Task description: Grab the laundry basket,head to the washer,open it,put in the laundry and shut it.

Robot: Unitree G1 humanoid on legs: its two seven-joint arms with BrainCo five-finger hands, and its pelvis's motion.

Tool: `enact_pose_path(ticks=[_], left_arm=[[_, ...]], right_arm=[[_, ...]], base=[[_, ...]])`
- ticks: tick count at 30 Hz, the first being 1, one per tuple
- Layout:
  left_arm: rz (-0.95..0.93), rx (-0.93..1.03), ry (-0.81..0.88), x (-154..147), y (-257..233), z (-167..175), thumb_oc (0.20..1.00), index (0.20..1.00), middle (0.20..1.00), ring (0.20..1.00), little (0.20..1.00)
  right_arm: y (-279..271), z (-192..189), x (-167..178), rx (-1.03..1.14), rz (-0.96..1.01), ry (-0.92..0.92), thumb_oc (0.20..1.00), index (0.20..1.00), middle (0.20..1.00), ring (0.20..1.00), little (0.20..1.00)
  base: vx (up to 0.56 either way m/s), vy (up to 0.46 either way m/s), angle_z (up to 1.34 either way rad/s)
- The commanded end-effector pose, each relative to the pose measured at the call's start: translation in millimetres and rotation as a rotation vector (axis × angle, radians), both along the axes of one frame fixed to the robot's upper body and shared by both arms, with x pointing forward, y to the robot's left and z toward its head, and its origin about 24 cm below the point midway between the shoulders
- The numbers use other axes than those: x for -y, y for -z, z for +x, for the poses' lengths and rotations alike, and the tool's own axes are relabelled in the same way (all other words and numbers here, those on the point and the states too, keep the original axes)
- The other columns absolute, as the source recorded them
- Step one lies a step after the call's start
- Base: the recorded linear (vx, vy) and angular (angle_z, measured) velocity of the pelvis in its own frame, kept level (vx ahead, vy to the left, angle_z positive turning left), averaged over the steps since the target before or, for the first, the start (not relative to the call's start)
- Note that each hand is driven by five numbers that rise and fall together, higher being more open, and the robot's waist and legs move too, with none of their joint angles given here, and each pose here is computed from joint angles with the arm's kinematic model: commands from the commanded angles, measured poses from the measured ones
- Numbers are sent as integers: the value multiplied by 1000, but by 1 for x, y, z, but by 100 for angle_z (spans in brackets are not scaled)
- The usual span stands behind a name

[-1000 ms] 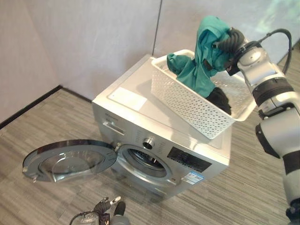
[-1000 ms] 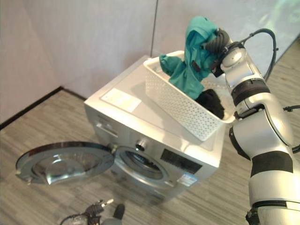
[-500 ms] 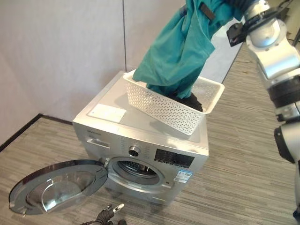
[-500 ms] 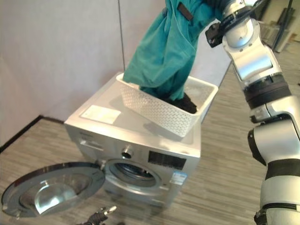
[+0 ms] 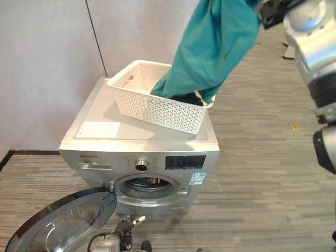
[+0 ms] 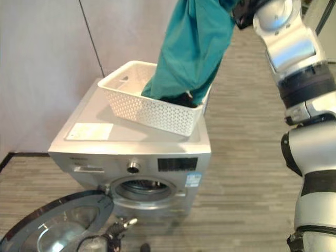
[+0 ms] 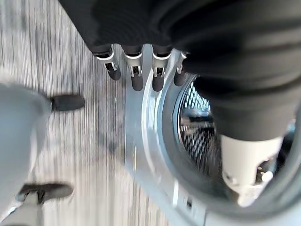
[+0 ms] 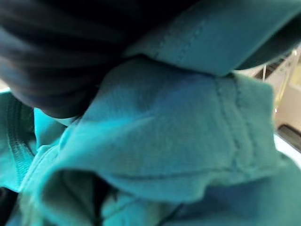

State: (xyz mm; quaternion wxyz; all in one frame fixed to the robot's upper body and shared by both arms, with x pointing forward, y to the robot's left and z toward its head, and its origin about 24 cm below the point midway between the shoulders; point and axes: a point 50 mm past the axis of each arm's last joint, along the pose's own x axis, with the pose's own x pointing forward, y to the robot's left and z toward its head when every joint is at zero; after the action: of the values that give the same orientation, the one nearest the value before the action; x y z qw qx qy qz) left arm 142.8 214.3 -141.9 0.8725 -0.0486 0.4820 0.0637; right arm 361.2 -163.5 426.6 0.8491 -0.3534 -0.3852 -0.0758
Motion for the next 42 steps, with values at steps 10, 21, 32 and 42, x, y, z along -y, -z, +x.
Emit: enact_pose_path(ticks=[10, 21, 32, 42], left_arm=[[60, 47, -79, -16, -4, -4, 1000, 1000, 1000, 1000, 1000], [7, 181, 27, 15, -18, 13, 1000, 1000, 1000, 1000, 1000], [791, 810, 798, -10, -168, 95, 1000, 1000, 1000, 1000, 1000], [364, 1028, 979, 60, -203, 111, 1000, 1000, 1000, 1000, 1000]], right_arm=[[-29, -67, -42, 350, 6, -332, 200, 200, 200, 200, 200], [5, -79, -12, 367, 16, -333, 200, 200, 200, 200, 200], [166, -80, 0, -85, 85, -446, 200, 200, 200, 200, 200], [202, -84, -32, -296, 81, -660, 200, 200, 200, 200, 200]], base=[[-182, -230, -51], [-123, -162, 23], [38, -6, 20], [21, 33, 11]])
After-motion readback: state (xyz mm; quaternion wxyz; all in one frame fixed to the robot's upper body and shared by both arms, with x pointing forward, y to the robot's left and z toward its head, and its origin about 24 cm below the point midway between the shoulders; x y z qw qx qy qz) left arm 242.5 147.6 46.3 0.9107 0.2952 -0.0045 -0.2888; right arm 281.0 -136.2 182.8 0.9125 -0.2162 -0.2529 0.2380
